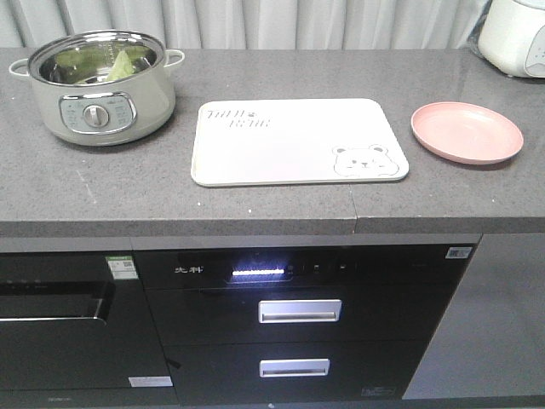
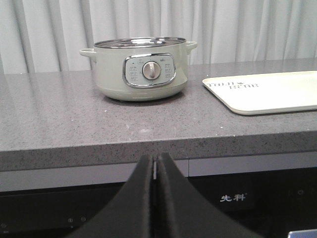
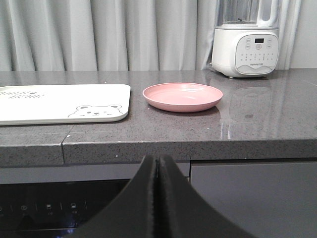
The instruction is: Transfer vegetables to tray and serve
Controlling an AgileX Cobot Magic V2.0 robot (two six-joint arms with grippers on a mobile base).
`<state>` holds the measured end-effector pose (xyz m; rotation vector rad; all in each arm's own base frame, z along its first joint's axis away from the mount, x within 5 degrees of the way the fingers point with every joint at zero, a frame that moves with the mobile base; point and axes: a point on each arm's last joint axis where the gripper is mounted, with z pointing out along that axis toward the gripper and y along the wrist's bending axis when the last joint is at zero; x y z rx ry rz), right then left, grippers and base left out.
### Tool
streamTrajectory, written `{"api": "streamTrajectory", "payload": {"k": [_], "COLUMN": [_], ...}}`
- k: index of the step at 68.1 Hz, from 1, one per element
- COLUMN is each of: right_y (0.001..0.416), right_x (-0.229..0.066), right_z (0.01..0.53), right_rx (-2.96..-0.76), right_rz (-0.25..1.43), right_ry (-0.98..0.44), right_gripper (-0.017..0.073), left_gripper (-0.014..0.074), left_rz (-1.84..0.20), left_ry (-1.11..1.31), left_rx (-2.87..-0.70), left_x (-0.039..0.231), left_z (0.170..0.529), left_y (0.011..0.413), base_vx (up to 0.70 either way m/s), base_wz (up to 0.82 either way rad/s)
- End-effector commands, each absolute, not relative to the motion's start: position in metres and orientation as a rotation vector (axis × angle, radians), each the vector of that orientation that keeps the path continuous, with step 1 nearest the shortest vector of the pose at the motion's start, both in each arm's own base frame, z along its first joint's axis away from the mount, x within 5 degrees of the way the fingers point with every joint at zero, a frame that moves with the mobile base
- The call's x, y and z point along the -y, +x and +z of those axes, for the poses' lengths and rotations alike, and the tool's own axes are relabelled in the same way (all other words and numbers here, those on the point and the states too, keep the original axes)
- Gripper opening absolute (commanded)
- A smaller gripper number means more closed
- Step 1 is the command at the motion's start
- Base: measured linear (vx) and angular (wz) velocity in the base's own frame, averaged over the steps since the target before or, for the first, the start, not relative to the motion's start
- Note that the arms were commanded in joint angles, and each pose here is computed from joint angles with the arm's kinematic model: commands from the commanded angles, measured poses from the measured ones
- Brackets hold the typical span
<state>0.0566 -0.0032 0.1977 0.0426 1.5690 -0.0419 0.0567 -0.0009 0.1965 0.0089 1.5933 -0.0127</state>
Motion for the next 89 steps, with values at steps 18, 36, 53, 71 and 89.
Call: {"api": "streamTrajectory", "payload": {"k": [18, 36, 53, 71, 89], "right_y": [0.0566, 0.0566, 0.0566, 0.0566, 0.0566], "right_x": [0.0026, 0.0026, 0.0026, 0.0026, 0.0026], "right_z": [0.2001, 0.2001, 0.2001, 0.2001, 0.2001], "right_rx": [-1.502, -1.502, -1.502, -1.502, -1.502], "right_rz": [-0.050, -0.050, -0.050, -0.050, -0.050], "right_ry": [0.024, 0.024, 0.024, 0.024, 0.024], "right_gripper": [-0.0006, -0.0006, -0.0006, -0.0006, -0.0006], "left_gripper": [-0.0006, -0.0006, -0.0006, -0.0006, -0.0006], "left_rz": [-0.011, -0.011, -0.011, -0.011, -0.011], "left_ry": [0.000, 0.000, 0.000, 0.000, 0.000], "left_rx": [-1.528, -1.528, -1.528, -1.528, -1.528], "left_x": [0.0004, 0.0004, 0.0004, 0.0004, 0.0004], "left_z": [0.1957, 0.1957, 0.1957, 0.1957, 0.1957], "left_y": [0.0565, 0.0565, 0.0565, 0.0565, 0.0565], "base_vx": [0.14, 0.14, 0.14, 0.13, 0.12], "base_wz": [0.00, 0.00, 0.01, 0.01, 0.03]}}
